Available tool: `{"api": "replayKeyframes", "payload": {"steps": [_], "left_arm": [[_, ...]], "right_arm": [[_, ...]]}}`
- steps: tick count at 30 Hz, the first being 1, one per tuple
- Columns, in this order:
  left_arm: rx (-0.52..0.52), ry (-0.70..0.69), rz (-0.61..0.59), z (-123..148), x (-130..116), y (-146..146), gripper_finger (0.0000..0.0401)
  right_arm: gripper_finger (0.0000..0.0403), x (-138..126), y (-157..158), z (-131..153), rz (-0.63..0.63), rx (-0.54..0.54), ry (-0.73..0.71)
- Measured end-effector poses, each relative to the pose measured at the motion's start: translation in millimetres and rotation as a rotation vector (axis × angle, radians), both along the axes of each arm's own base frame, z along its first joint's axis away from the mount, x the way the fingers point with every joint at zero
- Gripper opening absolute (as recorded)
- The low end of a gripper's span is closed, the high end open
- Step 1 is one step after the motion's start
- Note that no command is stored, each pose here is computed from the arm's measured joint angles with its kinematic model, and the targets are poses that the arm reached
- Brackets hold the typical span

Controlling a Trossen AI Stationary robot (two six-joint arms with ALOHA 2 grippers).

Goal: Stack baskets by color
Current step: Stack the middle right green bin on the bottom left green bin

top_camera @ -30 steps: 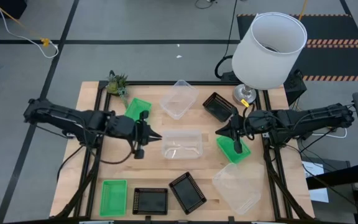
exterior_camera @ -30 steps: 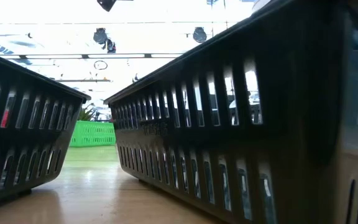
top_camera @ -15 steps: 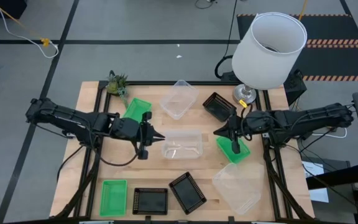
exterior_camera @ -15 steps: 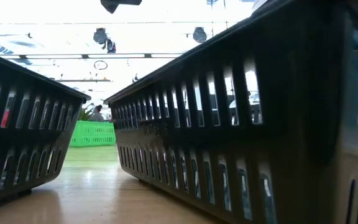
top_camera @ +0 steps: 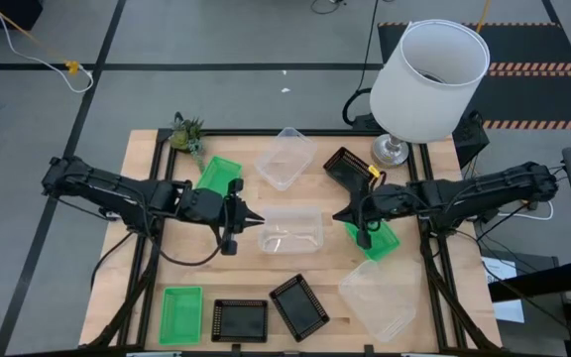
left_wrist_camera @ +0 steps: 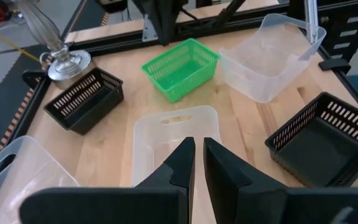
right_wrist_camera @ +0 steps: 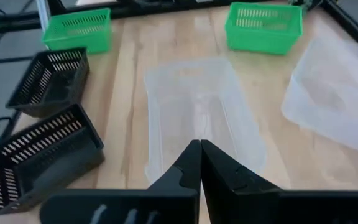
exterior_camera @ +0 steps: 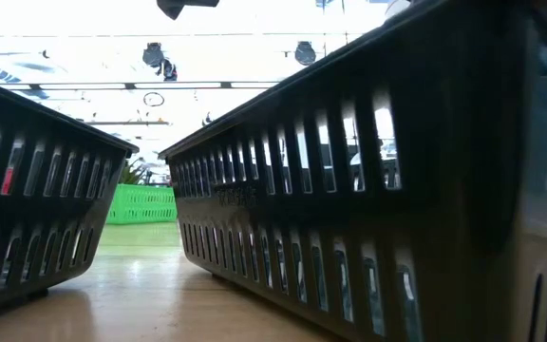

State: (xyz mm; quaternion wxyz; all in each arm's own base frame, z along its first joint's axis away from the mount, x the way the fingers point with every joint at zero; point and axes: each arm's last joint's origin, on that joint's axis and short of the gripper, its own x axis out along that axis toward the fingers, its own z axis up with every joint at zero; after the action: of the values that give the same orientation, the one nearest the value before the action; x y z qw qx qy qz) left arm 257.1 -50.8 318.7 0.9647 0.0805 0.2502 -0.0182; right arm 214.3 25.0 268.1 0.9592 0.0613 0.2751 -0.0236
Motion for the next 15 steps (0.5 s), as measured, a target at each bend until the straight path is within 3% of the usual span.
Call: {"api": "replayKeyframes", "payload": {"steps": [3,8,15], "left_arm": [[0.017,0.000,-0.009,0,0,0,0.0037],[0.023,0.001,-0.013,0,0,0,0.0037],[0.022,0.000,-0.013,0,0,0,0.0037]], "right_arm": [[0.0010,0,-2,0,-0.080,-0.023,-0.007],[0.0042,-2,-3,-3,-0.096,-0.021,0.037],[0.0093,-21,-3,-18,-0.166,0.036,0.261]]}}
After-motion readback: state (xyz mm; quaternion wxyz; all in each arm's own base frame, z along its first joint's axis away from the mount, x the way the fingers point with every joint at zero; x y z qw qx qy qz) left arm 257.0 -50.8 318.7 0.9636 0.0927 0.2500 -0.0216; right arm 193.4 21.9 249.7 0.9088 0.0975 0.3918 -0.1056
